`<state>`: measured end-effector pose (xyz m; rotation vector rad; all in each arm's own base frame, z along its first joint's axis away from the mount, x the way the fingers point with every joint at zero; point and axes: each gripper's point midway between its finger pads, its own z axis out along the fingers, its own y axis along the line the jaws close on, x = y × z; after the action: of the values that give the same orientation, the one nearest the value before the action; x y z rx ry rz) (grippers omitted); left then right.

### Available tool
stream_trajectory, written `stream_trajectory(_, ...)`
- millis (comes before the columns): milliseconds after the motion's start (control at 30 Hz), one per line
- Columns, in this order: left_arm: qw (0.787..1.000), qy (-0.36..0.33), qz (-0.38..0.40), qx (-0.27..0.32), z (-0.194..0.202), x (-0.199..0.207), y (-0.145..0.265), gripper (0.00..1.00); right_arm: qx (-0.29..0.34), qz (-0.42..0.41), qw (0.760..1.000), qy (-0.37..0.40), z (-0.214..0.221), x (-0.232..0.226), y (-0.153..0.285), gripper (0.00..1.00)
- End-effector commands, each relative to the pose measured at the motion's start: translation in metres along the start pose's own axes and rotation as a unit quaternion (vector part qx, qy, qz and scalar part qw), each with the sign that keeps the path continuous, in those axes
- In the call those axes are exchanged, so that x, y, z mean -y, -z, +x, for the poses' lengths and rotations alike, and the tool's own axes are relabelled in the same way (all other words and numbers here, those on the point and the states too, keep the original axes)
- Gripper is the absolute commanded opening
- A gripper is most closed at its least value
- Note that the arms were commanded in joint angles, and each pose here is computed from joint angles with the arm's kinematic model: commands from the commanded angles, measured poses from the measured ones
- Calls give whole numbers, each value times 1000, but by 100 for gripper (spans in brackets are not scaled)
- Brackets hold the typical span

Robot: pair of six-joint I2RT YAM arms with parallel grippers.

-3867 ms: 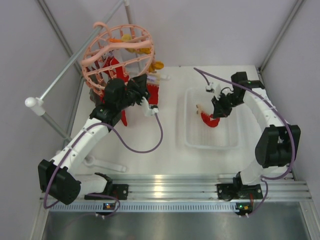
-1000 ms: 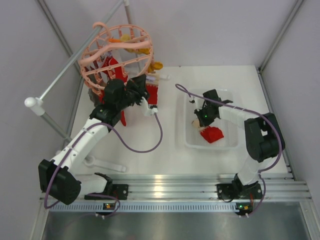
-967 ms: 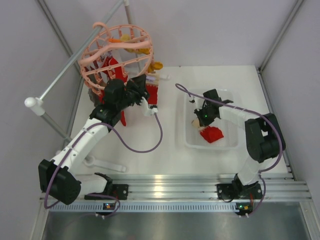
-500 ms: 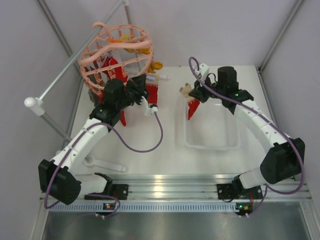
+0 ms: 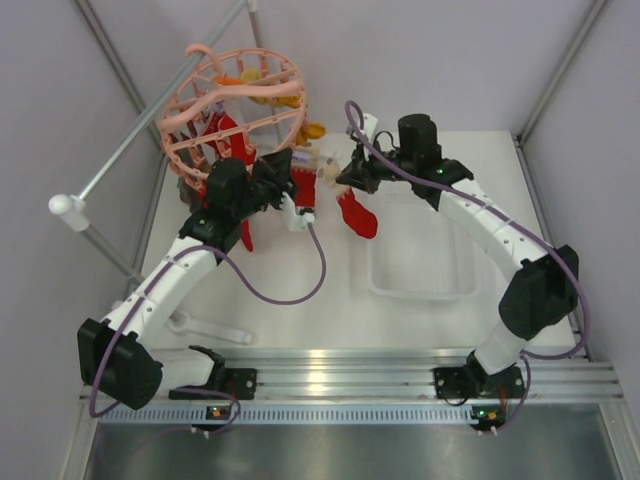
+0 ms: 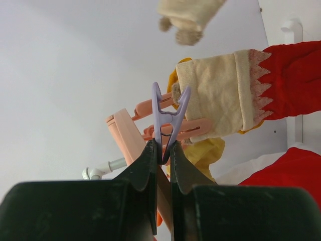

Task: Clip the socks to the hanger
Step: Clamp the sock onto the hanger.

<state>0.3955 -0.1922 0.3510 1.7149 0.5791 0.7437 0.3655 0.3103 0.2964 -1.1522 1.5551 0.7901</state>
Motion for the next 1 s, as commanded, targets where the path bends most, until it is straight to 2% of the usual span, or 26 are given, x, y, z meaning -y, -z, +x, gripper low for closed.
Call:
stream_trajectory(0,1000,15,-10,11,-1,1,-3,0,28,-28,999,12,-24,-6,-12,0)
stream_trajectory(333,999,-29,-12,20,-6,6,-6,0,41,-56,998,11,-38,-10,-24,0)
stream_trajectory(967,999,-33,-14,33,-10,5,-6,0,53,-74,996,9,-49,-16,-40,0)
